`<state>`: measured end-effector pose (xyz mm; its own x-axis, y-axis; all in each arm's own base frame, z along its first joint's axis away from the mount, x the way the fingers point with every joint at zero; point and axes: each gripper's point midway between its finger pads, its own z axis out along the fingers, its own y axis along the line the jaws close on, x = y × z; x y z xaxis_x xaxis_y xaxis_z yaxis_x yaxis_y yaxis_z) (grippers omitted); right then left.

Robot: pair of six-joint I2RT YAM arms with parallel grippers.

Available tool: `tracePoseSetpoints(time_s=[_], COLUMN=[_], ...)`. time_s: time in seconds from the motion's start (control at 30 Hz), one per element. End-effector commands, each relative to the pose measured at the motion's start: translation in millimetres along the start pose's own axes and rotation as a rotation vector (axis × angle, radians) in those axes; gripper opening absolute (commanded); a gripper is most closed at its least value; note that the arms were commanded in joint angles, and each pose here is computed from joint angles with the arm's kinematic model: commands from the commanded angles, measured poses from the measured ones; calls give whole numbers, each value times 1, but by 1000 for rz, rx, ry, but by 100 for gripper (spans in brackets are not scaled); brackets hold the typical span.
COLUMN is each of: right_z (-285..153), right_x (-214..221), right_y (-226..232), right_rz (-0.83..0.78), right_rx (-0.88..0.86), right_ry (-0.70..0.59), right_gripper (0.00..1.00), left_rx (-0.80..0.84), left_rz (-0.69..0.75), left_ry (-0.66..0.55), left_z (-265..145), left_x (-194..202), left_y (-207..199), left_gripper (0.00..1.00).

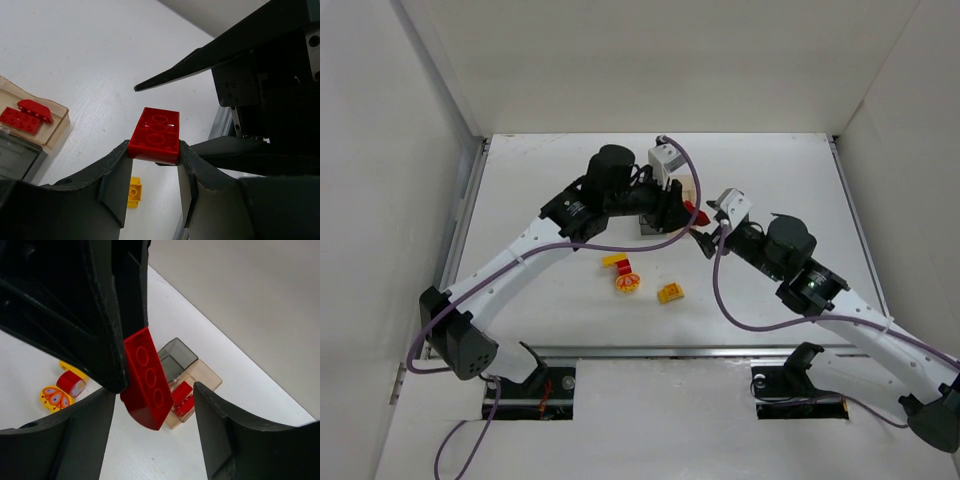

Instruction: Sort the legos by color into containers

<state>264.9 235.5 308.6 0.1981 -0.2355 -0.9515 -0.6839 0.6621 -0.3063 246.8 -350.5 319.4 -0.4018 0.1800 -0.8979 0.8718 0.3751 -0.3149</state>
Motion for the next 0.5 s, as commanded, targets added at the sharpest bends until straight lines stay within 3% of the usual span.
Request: tracePoseSetpoints(time_s=[0.0, 0.07, 0.1, 0.2, 0.3, 0.33, 0.37, 0.4, 0.47], right_z=[4, 7, 9, 17, 23, 25, 25, 25, 28], right_x=[-30, -30, -28, -28, -23, -20, -20, -25, -24], right_y=[-7, -7, -4, 0, 2, 3, 3, 1, 1], right_rz=[-31, -31, -31, -30, -38, -38, -47, -48, -48], right_rx=[9, 7, -7, -31, -47, -49, -49, -46, -46], right_ry=[-72, -68, -63, -56, -43, -34, -34, -44, -44], right_gripper=[68, 59, 48, 35, 15, 3, 0, 0, 0], left_rx=[6, -8, -9, -11, -12, -12, -12, -12, -32], left_rz=[1, 6, 2, 7, 3, 15, 15, 29, 25], left_ry=[-28, -21, -13, -5, 2, 2, 2, 2, 7], left_z=[-9, -9, -10, -8, -7, -7, -7, -7, -7], left_x=[-14, -12, -10, -9, -9, -9, -9, -9, -8], left_y=[-10, -7, -7, -6, -5, -5, -5, -4, 0], left_gripper=[0, 0, 0, 0, 0, 0, 0, 3, 31])
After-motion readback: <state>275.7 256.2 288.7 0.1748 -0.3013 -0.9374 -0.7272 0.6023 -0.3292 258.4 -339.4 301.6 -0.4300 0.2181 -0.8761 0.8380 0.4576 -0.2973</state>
